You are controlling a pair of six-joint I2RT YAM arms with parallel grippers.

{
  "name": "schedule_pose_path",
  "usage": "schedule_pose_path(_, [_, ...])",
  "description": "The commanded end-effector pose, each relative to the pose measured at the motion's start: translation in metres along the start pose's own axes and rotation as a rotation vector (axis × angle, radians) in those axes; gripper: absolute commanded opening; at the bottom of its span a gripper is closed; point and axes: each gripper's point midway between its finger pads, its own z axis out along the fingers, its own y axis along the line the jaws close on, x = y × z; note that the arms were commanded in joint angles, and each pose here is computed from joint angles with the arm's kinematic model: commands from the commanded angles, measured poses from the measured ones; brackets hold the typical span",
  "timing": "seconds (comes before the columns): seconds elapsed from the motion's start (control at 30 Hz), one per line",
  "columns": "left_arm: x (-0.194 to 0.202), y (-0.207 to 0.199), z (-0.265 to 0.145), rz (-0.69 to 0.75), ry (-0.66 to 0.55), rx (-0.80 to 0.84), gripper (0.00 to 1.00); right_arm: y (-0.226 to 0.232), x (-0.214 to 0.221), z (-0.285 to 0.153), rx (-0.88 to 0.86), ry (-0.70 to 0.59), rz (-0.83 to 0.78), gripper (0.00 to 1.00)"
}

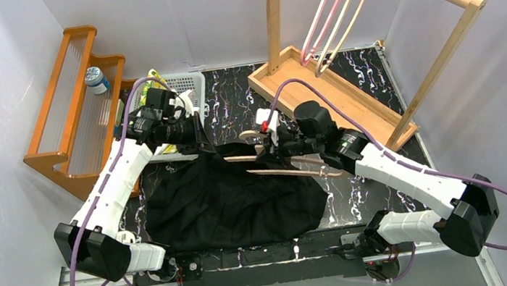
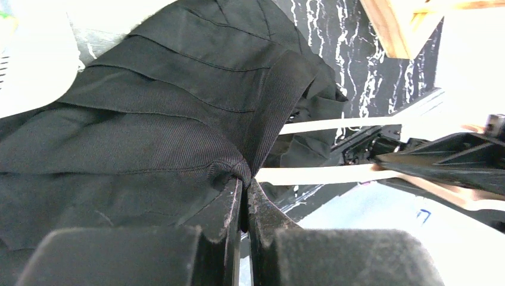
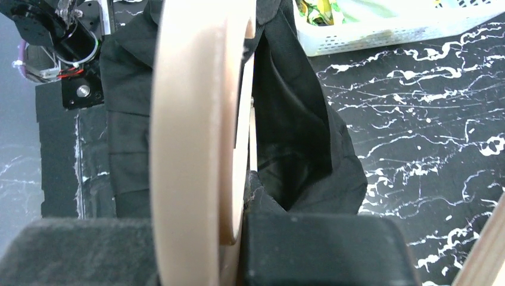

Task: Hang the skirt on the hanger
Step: Hang the skirt on the hanger.

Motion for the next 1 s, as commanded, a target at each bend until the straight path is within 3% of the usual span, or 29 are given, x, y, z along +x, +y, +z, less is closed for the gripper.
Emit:
schedule_pose_path(0.0, [0.012,-0.023,-0.004,-0.034,0.039,0.128,0.0,-0.003,-0.035,0.016,0.045,-0.16,-0.047,0.0])
schedule_pose_path(0.17, [0.023,-0.039,-0.006,-0.047,0.071,0.248,0.0,-0.008,-0.032,0.023,0.102,-0.217,-0.019,0.0])
schedule_pose_path(0.3, [0.025,-0.048,-0.009,-0.03,0.057,0.314,0.24,-0.008,-0.035,0.021,0.115,-0.278,-0.002,0.0])
schedule_pose_path(0.47, [0.015,-0.053,-0.016,0.01,-0.016,0.332,0.35,0.001,-0.032,0.023,0.065,-0.286,0.011,0.0])
schedule_pose_path(0.67, [-0.012,-0.018,-0.026,0.117,-0.193,0.106,0.39,-0.003,-0.022,0.025,0.088,-0.272,0.019,0.0])
schedule_pose_path(0.8, [-0.018,0.016,-0.026,0.359,-0.261,-0.047,0.41,-0.002,-0.02,0.025,0.083,-0.269,0.018,0.0])
schedule_pose_path(0.97, [-0.016,0.0,-0.032,0.872,-0.371,0.075,0.47,0.001,-0.019,0.027,0.066,-0.259,0.019,0.0])
